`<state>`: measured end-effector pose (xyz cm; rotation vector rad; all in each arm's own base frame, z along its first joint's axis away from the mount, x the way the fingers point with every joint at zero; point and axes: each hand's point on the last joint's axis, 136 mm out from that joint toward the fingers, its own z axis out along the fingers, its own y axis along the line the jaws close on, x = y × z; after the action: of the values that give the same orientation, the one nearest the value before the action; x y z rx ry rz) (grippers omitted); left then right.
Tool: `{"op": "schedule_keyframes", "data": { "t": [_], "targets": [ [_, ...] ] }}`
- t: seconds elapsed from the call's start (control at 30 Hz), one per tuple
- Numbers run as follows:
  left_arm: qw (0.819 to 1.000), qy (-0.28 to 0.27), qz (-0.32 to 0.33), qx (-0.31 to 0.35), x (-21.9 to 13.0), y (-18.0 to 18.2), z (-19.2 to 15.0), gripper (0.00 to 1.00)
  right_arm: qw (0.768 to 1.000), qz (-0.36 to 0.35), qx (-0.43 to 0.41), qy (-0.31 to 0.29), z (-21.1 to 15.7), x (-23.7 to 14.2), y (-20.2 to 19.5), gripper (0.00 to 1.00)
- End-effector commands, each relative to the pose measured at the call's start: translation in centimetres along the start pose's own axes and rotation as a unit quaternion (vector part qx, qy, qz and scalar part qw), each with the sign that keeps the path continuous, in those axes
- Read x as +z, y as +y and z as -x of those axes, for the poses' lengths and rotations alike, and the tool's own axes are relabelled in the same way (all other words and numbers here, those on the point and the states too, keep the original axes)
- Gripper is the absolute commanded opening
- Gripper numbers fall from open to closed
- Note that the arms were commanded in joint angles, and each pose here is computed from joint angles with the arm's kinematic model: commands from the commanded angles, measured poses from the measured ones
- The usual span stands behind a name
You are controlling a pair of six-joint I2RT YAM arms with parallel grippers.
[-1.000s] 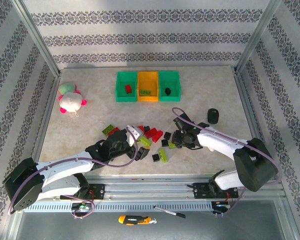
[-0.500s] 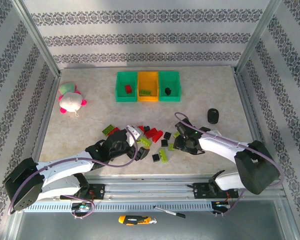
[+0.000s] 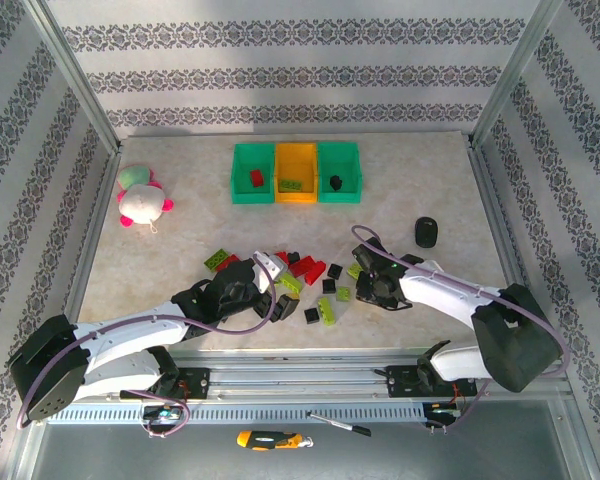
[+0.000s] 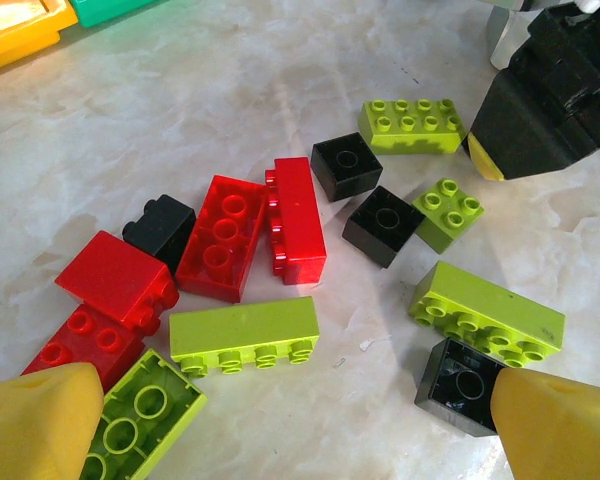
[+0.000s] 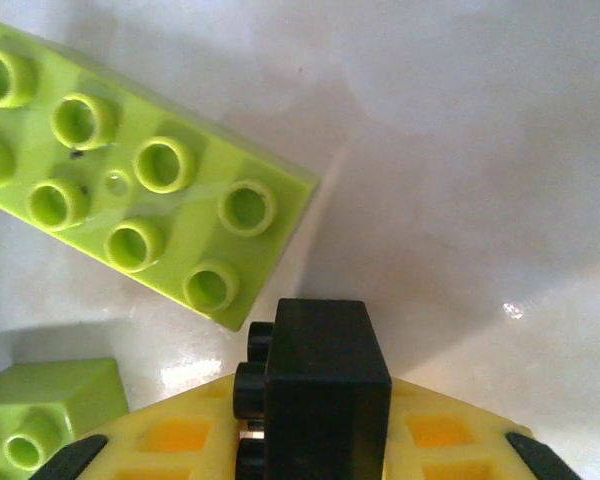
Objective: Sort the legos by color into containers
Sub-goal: Pick up the lego from the bottom-center of the table, then place the lego in the container.
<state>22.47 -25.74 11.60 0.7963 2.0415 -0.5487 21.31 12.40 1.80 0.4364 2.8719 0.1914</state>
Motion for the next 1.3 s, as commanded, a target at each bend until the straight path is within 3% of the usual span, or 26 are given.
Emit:
{"op": "schedule_keyframes", "data": {
  "t": [0.0,0.17,0.37,0.73,1.03,1.27],
  "targets": [
    [1.000,-0.023,-0.014,0.002,-0.1,-0.8,1.5,0.99,1.000,0.013,-0.010,-0.025,1.4,-1.7,0.9,0.25],
    [1.000,-0.024,-0.014,0.001,0.1,-0.8,1.5,0.99,0.996,0.044,-0.042,-0.068,4.4,-4.2,3.8,0.25],
    [1.000,-0.025,-0.008,0.001,0.0,-0.6,1.6,0.99,0.987,0.059,-0.083,-0.125,11.7,-6.1,8.1,0.25],
    [0.999,-0.030,0.024,-0.009,-1.5,0.6,1.5,0.99,0.979,0.069,-0.102,-0.166,26.6,-4.3,13.6,0.26],
    [0.999,-0.029,0.024,-0.012,-1.3,0.6,1.4,0.99,0.980,0.072,-0.104,-0.151,31.8,-0.6,15.7,0.27],
    [0.999,-0.024,0.030,-0.018,-1.4,0.8,1.1,0.99,0.984,0.064,-0.096,-0.138,33.4,2.1,15.5,0.29]
  ]
}}
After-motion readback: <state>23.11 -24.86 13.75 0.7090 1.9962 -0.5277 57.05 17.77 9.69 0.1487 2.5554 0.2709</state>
